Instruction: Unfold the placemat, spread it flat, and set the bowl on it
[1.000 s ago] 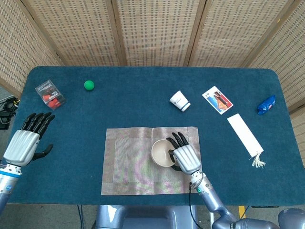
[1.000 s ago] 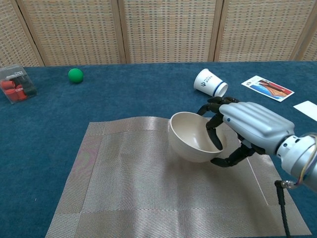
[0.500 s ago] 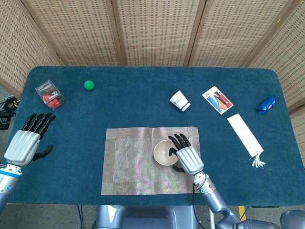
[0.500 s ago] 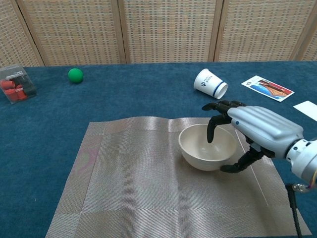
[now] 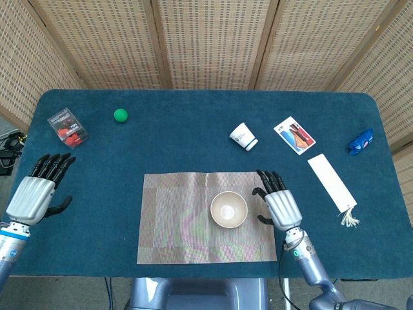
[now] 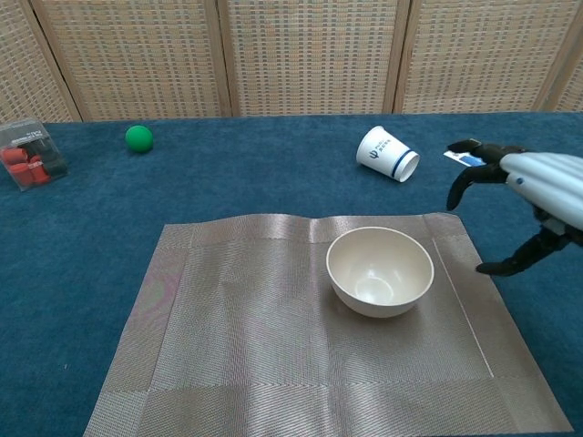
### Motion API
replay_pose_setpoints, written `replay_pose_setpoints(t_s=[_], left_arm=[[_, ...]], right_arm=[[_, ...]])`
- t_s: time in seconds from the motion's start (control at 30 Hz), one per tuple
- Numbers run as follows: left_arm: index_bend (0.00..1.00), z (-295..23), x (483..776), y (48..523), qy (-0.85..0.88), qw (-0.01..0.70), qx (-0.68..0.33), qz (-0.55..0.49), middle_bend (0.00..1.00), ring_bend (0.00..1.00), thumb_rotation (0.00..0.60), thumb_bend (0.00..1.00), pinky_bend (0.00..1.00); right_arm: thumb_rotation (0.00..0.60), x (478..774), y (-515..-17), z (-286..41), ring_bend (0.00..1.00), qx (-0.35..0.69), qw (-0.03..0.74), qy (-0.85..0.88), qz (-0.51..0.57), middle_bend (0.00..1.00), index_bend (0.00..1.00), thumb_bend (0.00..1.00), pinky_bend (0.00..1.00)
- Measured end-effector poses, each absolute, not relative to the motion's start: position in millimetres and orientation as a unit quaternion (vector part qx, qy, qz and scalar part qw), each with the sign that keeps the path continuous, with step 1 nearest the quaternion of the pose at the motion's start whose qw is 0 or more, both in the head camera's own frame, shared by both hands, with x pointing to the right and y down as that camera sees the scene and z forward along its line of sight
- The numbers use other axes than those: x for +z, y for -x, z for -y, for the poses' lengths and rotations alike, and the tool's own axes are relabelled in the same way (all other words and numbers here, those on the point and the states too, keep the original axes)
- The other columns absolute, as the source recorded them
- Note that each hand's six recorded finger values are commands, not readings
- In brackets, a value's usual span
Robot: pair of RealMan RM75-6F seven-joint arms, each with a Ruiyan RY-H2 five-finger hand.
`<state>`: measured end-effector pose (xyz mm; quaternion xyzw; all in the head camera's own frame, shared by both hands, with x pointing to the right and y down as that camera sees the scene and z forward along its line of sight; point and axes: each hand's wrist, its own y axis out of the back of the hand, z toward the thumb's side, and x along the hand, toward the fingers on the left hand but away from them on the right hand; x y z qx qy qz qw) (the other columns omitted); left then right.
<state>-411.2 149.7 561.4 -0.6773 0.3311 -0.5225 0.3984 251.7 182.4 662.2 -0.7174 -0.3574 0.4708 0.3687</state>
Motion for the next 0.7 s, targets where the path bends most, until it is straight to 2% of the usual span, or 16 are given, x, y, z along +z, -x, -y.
replay_pose_setpoints(t_s=[0.27,0.5,0.7], left_arm=[[0.0,-154,568,409,0.679,0.396,-0.528,-0.322,0.0,0.0,0.6,0.33,0.0],[0.0,-164,579,418,0.668,0.387,-0.546,-0.325,0.0,0.0,0.6,0.21,0.0],[0.0,-175,583,430,0.652,0.387,-0.562,-0.33,0.0,0.0,0.6,0.18,0.0]], right_arm=[[0.6,627,-325,-170,0.0,0.496,0.38,0.665,0.408,0.0,0.22,0.21,0.0],[0.6,609,-389,-180,0.0,0.522,0.382,0.624,0.439,0.0,0.06,0.14,0.0],[0.6,593,-437,-195,0.0,0.549,0.394,0.586,0.447,0.0,0.03,0.13,0.0]])
